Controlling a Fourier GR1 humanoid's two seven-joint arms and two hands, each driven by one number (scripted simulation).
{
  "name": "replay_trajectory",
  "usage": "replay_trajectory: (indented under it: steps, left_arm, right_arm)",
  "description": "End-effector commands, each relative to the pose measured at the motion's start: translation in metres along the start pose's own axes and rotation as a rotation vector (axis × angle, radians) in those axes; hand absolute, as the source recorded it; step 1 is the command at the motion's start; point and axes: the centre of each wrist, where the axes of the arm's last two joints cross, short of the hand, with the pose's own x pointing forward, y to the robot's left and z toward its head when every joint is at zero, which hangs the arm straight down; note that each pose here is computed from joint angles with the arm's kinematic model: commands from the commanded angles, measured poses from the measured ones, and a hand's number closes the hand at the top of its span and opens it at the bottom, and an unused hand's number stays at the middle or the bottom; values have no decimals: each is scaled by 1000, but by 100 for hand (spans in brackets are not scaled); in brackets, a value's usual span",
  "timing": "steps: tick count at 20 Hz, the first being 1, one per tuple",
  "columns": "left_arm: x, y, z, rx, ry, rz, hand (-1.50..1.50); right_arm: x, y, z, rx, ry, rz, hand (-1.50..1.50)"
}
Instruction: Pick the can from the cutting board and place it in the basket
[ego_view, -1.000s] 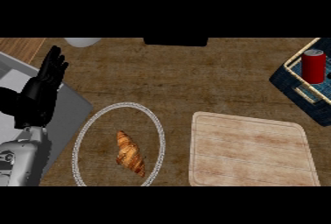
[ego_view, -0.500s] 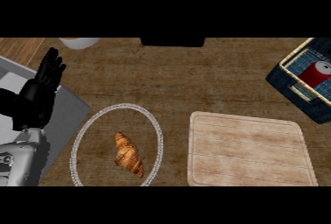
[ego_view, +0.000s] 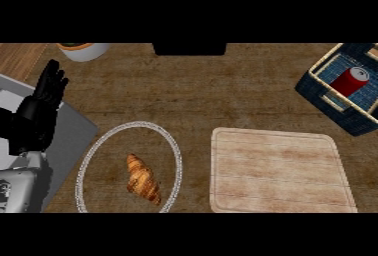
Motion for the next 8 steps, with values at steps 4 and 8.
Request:
replay_trajectory:
  steps: [4, 8]
  left_arm:
    - [-39, 8, 8, 28, 156, 11, 0]
    - [-35, 10, 16, 20, 144, 1, 0]
  right_arm:
    - [-53, -28, -14, 20, 7, -102, -150]
    - [-65, -52, -21, 60, -30, -151, -150]
